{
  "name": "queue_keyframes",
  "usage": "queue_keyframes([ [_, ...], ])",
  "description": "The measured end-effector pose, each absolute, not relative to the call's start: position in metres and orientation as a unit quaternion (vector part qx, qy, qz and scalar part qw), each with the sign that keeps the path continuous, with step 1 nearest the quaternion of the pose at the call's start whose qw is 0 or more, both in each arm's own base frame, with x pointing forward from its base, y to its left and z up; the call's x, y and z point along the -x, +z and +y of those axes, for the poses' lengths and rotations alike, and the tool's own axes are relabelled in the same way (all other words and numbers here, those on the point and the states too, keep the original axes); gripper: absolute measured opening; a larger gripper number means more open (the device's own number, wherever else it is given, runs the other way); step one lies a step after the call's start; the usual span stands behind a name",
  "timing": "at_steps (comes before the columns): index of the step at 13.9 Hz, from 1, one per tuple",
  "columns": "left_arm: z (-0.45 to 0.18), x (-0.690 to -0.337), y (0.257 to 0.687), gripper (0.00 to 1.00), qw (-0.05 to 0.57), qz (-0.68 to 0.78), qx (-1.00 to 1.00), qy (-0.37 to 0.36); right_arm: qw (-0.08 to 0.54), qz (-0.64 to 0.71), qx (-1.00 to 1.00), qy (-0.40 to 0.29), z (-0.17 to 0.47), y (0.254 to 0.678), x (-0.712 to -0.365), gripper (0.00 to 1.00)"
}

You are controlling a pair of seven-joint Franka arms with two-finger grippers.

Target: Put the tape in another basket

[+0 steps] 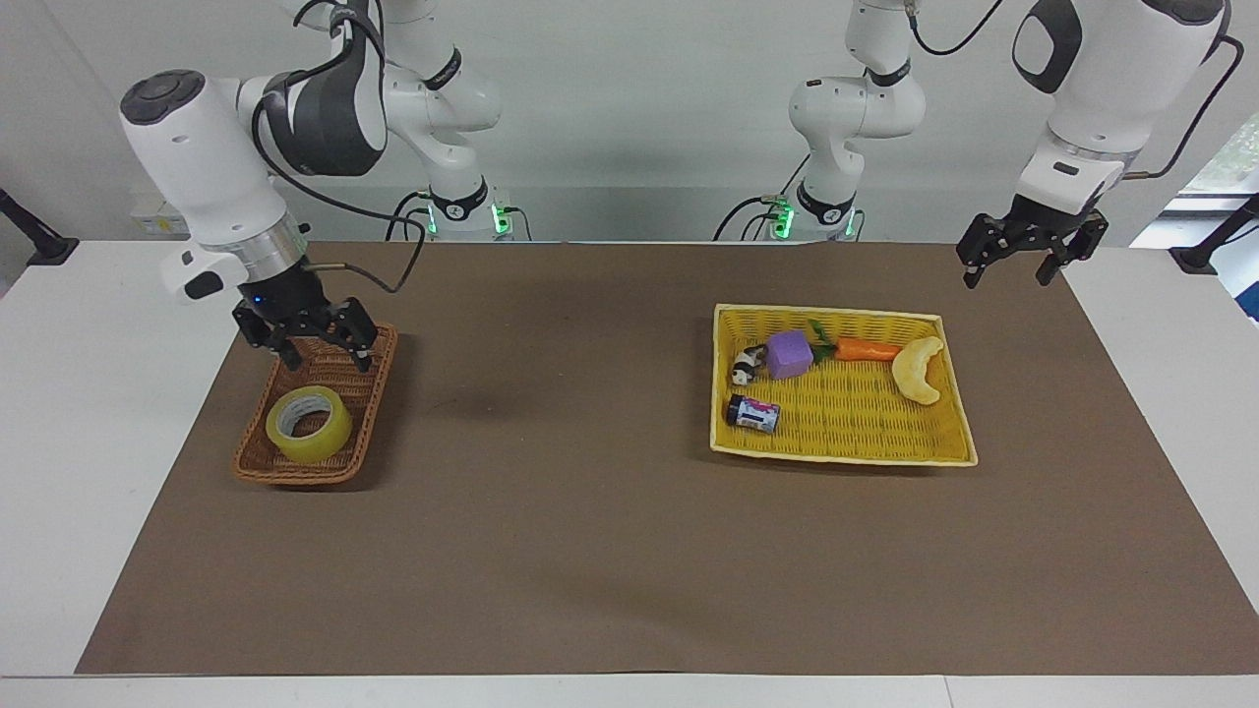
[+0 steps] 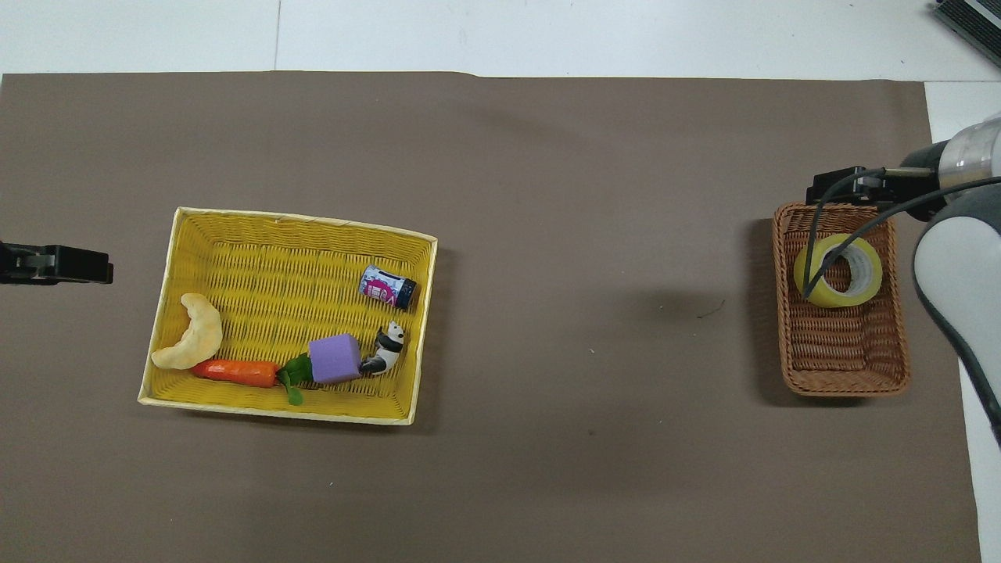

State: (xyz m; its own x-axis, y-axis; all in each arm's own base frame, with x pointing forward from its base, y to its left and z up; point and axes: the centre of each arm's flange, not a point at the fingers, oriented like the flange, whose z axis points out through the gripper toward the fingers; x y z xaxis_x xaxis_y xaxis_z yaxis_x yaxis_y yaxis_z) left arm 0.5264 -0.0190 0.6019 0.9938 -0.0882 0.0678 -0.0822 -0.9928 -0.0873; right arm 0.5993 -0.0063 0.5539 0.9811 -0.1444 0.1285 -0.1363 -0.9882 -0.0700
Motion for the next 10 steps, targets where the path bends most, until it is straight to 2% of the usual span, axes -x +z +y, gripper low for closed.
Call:
queue_keyframes([
  [4, -0.013, -0.525, 0.602, 1.0, 0.042, 0.038, 0.998, -0.03, 0.013, 0.078, 0.995, -0.058, 0.014, 0.608, -0.561, 1.0],
  [7, 0.003, -0.521, 0.628, 1.0, 0.002, 0.019, 0.999, -0.033, 0.001, 0.081, 0.996, -0.043, 0.008, 0.659, -0.535, 1.0],
  [10, 0.014, -0.515, 0.647, 1.0, -0.008, 0.039, 0.999, -0.028, -0.002, 0.086, 0.996, -0.037, 0.002, 0.677, -0.522, 1.0],
])
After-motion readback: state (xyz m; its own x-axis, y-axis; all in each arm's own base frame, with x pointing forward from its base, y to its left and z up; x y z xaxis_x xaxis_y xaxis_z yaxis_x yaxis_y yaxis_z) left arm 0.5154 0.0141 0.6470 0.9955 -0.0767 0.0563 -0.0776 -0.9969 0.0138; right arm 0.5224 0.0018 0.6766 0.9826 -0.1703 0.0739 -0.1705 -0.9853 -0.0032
